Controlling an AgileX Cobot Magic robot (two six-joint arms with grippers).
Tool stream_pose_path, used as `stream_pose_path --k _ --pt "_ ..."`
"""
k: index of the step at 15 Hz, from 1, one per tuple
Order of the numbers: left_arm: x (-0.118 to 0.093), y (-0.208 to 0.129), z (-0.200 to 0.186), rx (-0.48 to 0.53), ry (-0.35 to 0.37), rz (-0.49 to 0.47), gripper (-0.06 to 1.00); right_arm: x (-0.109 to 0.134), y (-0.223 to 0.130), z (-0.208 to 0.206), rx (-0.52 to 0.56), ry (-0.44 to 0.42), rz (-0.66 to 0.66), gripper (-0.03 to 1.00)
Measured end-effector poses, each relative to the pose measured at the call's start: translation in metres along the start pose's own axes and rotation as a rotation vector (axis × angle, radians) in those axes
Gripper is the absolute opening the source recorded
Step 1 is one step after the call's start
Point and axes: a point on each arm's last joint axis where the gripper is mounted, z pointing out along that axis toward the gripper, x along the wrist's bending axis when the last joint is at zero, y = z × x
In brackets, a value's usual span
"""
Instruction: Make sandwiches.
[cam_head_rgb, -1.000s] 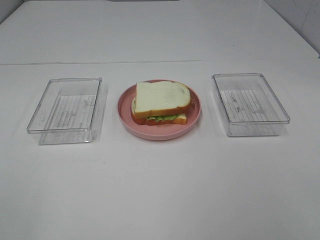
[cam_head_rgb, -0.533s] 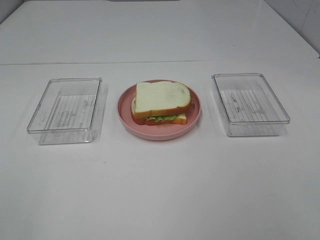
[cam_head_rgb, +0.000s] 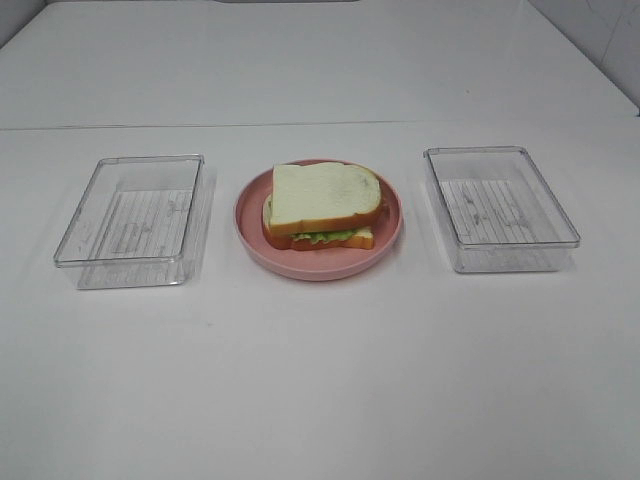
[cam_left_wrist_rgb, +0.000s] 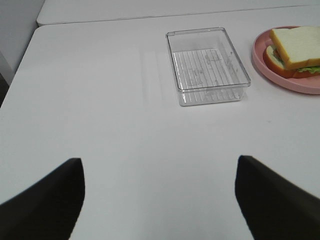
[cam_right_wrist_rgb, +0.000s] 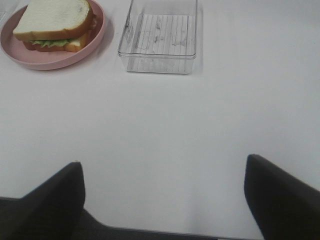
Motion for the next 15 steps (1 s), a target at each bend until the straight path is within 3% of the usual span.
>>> stream_pose_path --k 6,15 --pt "0.0 0.0 0.0 0.0 -0.027 0.013 0.78 0.001 -0.007 -0.012 -0.092 -0.005 -0.006 0.82" --pt "0.0 0.0 0.0 0.0 -0.027 0.013 0.78 0.001 -0.008 -0.012 -0.097 -0.005 -0.006 0.82"
